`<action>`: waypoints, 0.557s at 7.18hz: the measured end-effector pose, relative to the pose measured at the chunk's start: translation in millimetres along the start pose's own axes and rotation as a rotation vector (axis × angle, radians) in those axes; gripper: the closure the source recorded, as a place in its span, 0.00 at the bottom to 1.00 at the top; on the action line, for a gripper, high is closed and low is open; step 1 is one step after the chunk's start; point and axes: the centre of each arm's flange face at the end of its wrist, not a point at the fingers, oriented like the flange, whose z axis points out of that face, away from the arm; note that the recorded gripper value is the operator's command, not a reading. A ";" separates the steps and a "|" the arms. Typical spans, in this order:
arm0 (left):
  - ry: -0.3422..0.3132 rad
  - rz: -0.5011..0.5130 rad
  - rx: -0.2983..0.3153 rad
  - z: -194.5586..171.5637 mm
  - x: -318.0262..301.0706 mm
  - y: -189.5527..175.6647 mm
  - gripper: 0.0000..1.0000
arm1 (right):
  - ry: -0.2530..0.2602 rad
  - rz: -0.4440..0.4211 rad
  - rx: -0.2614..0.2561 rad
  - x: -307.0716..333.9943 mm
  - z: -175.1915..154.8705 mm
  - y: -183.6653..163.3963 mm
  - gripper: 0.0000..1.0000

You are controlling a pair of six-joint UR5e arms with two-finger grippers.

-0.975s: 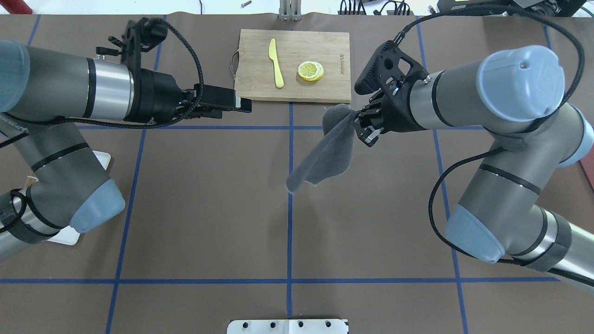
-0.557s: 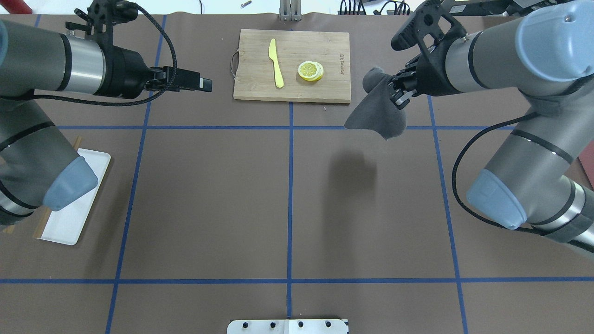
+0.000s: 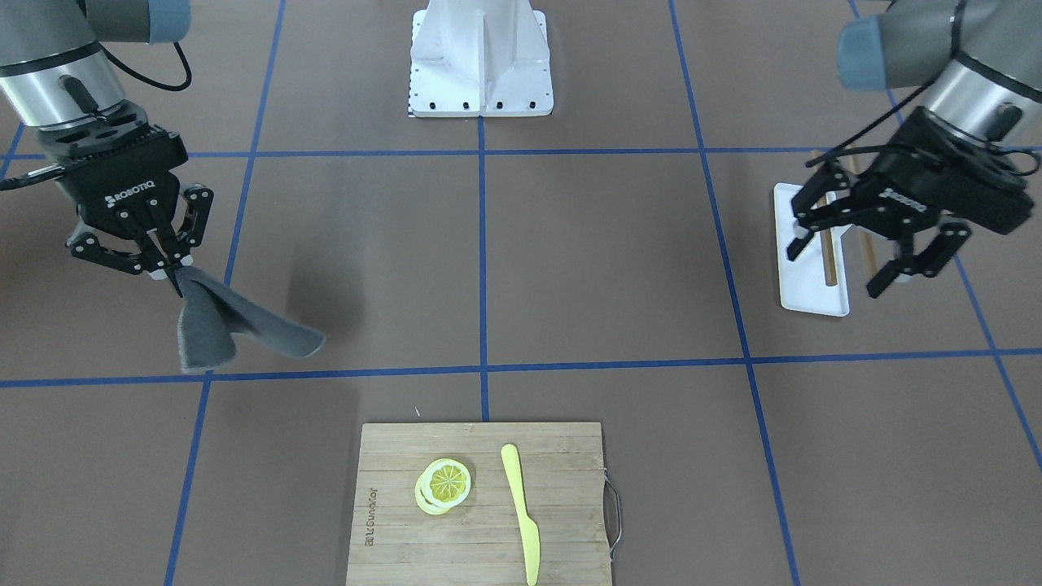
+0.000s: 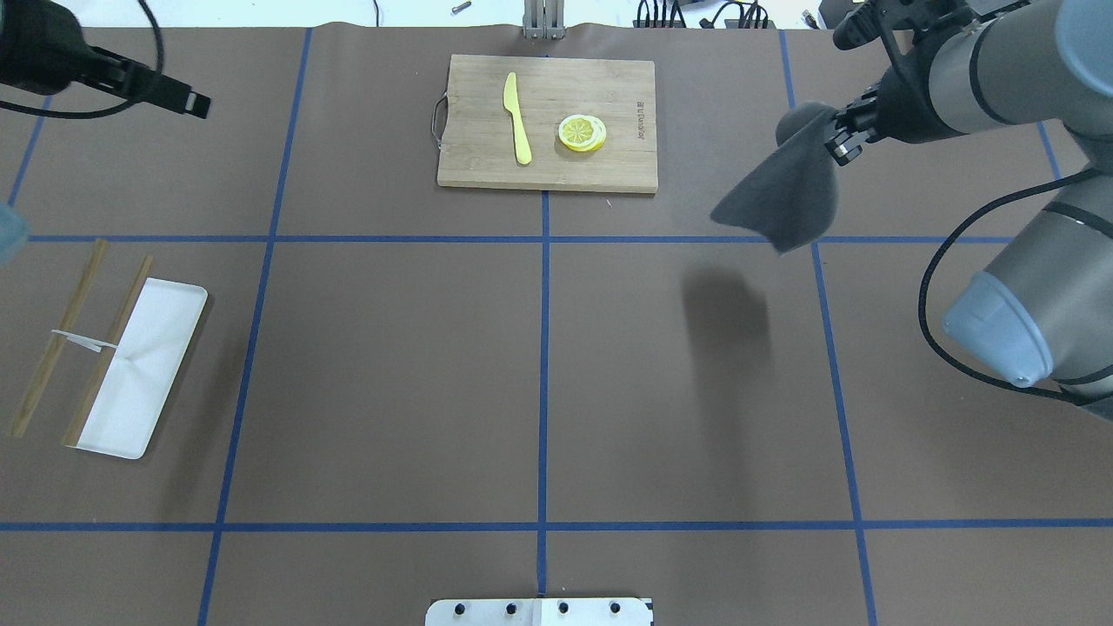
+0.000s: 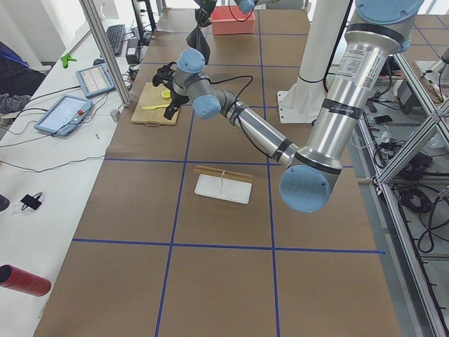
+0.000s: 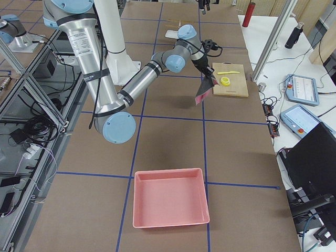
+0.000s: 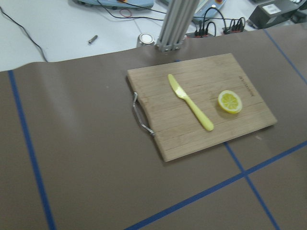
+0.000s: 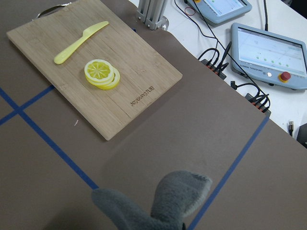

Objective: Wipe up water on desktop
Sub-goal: 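Carry the cloth with the right gripper toward the pink bin while the left arm retracts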

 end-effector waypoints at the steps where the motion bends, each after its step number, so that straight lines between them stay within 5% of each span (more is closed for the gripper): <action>1: -0.070 0.040 -0.071 -7.7 -53.9 22.9 0.01 | 0.023 0.024 -0.030 15.3 0.0 11.9 1.00; 4: -0.197 0.028 -0.306 -38.2 -215.8 111.6 0.01 | 0.078 0.109 -0.158 47.3 -20.5 45.7 1.00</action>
